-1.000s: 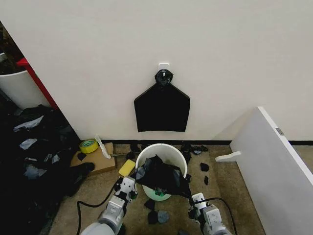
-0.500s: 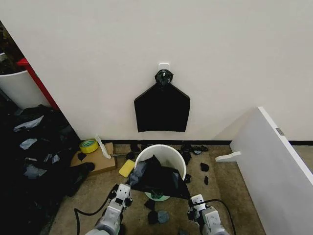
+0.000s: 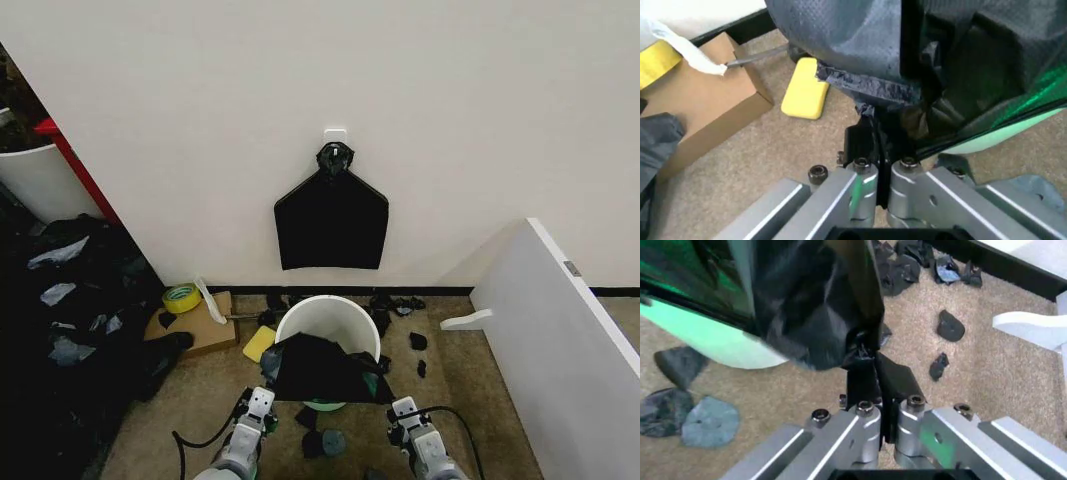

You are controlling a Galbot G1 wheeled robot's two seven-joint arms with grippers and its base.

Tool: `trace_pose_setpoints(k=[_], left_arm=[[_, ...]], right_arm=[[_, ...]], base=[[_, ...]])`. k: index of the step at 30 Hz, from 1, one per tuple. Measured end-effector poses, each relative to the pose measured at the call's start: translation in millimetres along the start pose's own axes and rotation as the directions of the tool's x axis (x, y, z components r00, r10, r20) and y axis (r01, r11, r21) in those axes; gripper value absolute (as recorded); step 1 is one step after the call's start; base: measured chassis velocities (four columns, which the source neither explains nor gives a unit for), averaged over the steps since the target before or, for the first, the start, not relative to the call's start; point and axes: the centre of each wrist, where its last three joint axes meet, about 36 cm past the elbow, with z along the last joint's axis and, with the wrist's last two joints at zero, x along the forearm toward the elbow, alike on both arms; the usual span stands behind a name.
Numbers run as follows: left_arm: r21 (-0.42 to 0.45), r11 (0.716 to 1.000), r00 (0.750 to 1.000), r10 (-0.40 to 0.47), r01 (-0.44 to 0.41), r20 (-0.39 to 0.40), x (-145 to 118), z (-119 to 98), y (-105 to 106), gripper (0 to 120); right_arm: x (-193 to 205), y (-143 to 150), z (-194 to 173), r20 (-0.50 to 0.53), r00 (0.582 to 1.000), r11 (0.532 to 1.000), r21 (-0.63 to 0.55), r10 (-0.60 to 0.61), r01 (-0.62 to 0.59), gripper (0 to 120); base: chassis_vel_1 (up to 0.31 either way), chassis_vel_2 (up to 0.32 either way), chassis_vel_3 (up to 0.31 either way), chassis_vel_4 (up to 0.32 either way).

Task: Place the garbage bag over the trash bin.

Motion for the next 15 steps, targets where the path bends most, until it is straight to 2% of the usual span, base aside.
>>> trace_pose_setpoints(k=[8, 14, 15], left_arm=[[0.012, 1.000, 0.999, 0.020, -0.020, 0.026, -1, 0, -2, 0], [0.010, 0.999, 0.998, 0.033, -0.033, 0.047, 9, -2, -1, 0], [0.009, 0.999, 0.998, 0.033, -0.033, 0.049, 11, -3, -1, 3]], right_arm=[[-11, -5, 4, 0.032, 0.999, 1.000, -0.024, -0.012, 0.012, 0], [1, -8, 0, 0.035, 0.998, 0.997, -0.049, -0.052, 0.054, 0], [3, -9, 0, 0.032, 0.998, 0.997, -0.053, -0.057, 0.058, 4]], base=[[0.000, 0.000, 0.000, 0.000], [0.000, 0.000, 0.000, 0.000], [0.000, 0.000, 0.000, 0.000]])
